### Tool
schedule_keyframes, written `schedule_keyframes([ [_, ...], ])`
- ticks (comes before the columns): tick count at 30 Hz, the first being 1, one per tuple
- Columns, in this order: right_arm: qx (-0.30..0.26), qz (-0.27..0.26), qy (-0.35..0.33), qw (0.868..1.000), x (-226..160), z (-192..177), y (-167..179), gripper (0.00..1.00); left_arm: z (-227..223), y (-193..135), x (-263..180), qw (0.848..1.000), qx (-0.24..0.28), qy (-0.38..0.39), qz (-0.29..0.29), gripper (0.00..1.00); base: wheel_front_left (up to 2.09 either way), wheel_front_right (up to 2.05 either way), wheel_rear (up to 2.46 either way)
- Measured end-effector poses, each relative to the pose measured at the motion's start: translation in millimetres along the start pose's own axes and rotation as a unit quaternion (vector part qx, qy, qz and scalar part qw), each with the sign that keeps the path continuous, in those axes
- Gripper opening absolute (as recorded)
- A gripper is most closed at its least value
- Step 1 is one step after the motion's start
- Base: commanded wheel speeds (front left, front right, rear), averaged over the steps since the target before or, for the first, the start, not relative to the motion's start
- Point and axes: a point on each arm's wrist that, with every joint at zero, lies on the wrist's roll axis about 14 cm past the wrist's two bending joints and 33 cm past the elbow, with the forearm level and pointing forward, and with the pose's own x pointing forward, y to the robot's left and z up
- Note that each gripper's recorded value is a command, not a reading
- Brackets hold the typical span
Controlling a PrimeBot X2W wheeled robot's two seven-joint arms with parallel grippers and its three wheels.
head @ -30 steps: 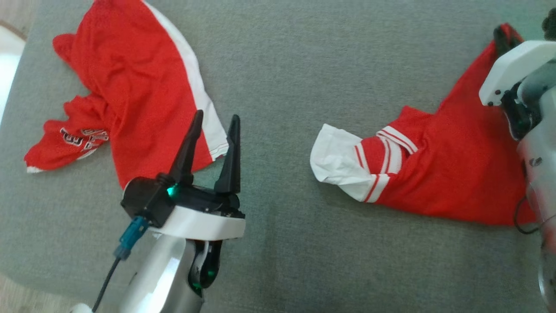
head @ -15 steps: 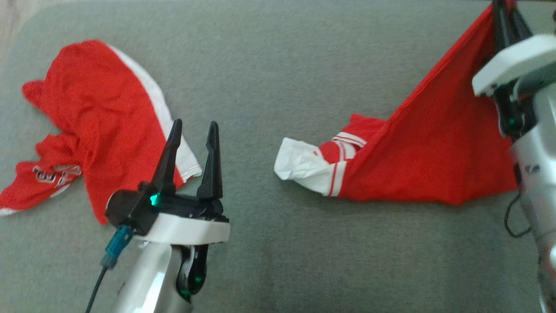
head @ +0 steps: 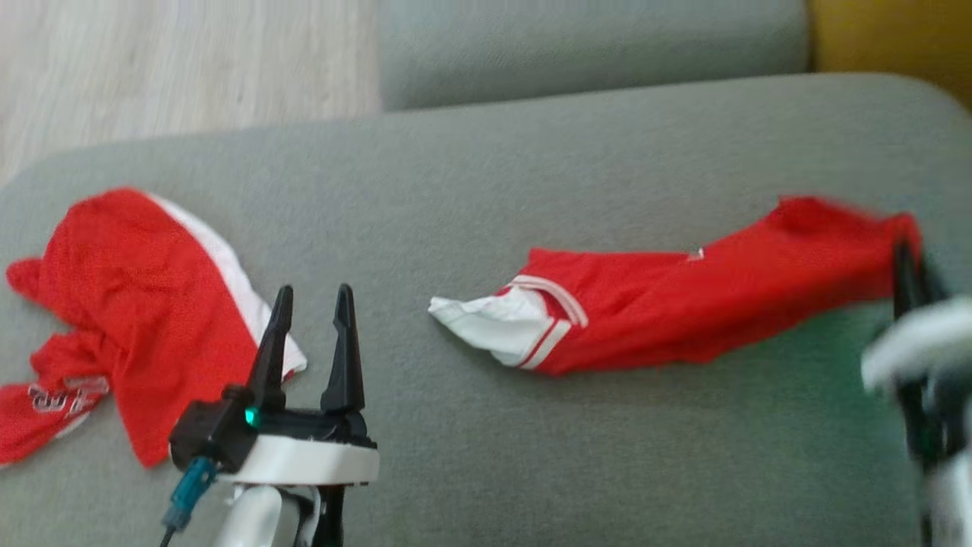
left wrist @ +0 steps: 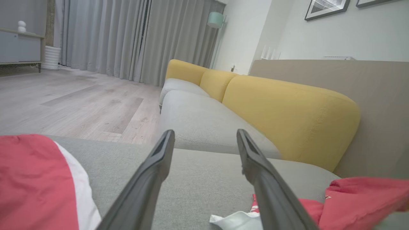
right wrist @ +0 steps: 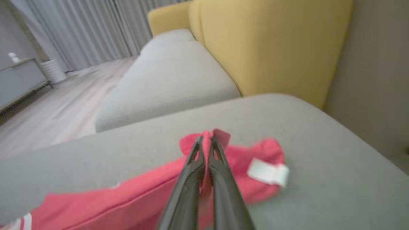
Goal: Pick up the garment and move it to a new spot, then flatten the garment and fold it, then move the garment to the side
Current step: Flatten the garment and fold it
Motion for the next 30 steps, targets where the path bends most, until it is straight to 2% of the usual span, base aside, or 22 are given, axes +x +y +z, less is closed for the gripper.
schedule_keyframes([
  [3, 0.014, -0.056, 0.046, 0.997, -54.5, -39.2, -26.1, 0.0, 5.3, -14.3, -1.8, 1.0, 0.0, -0.007, -0.019, 1.0, 0.0, 0.0, 0.0],
  [6, 0.017, -0.084, 0.055, 0.995, -76.3, -49.1, -33.3, 0.0, 7.2, -22.0, -0.4, 0.999, 0.0, -0.01, -0.031, 1.0, 0.0, 0.0, 0.0],
  [7, 0.012, -0.088, 0.053, 0.995, -79.2, -48.6, -33.3, 0.35, 7.4, -23.0, -0.4, 0.999, 0.0, -0.011, -0.032, 1.0, 0.0, 0.0, 0.0],
  [8, 0.01, -0.089, 0.049, 0.995, -79.5, -46.7, -31.9, 1.0, 7.2, -23.1, -0.5, 0.999, 0.0, -0.01, -0.032, 1.0, 0.0, 0.0, 0.0],
  [15, -0.009, -0.065, -0.011, 0.998, -68.1, -12.8, -9.9, 1.0, 7.6, -15.5, -3.9, 1.0, 0.001, -0.01, -0.021, 1.0, 0.0, 0.0, 0.0],
  [23, -0.01, 0.049, -0.1, 0.994, -48.6, 33.3, 68.1, 1.0, 11.5, -5.8, -9.9, 1.0, 0.003, -0.015, -0.007, 1.0, 0.0, 0.0, 0.0],
  [27, -0.014, 0.096, -0.08, 0.992, -43.5, 20.4, 97.9, 1.0, 13.4, 1.0, -13.9, 1.0, 0.005, -0.018, 0.004, 1.0, 0.0, 0.0, 0.0],
  [30, -0.018, 0.107, -0.066, 0.992, -41.1, 10.4, 104.0, 1.0, 13.6, 3.9, -16.3, 1.0, 0.005, -0.017, 0.009, 1.0, 0.0, 0.0, 0.0],
])
